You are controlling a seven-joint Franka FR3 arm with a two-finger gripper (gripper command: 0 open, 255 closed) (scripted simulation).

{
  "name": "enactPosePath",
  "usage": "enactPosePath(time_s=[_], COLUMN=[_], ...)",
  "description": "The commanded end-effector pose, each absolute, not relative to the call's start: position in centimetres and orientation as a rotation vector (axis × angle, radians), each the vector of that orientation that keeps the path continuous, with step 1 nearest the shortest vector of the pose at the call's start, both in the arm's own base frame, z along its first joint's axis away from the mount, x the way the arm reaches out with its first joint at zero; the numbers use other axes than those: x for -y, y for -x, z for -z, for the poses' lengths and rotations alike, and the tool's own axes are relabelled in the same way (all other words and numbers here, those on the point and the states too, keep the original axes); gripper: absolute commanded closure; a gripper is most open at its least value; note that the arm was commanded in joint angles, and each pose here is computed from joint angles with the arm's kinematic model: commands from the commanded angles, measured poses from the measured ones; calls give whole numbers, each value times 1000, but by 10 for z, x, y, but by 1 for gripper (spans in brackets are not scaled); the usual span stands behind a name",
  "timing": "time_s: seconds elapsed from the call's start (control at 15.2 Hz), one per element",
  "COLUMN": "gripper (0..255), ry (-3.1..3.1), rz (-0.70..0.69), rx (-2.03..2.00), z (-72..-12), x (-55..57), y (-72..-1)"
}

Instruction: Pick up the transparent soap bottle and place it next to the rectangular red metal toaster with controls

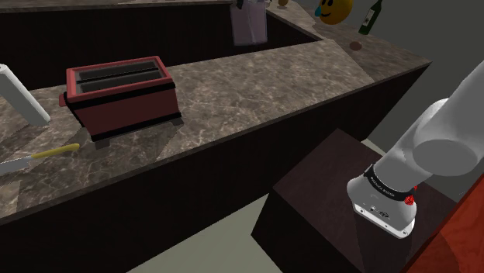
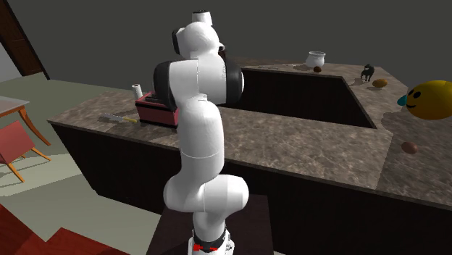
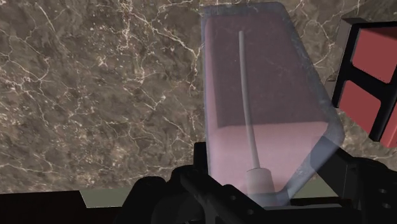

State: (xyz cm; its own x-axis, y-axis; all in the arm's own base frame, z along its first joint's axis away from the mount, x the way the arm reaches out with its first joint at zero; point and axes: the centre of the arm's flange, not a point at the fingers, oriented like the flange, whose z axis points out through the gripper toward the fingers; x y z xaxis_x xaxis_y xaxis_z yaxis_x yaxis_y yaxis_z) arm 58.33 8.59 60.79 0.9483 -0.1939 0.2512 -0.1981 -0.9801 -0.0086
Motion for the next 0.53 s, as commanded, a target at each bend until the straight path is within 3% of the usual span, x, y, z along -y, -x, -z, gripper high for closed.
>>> enactPosePath(time_s=[0.0,0.46], gripper=[255,255], ry=[-3085,-3085], rz=[-397,-397], rx=[312,312], z=[-603,-597], x=[-108,-180], y=[-599,-656])
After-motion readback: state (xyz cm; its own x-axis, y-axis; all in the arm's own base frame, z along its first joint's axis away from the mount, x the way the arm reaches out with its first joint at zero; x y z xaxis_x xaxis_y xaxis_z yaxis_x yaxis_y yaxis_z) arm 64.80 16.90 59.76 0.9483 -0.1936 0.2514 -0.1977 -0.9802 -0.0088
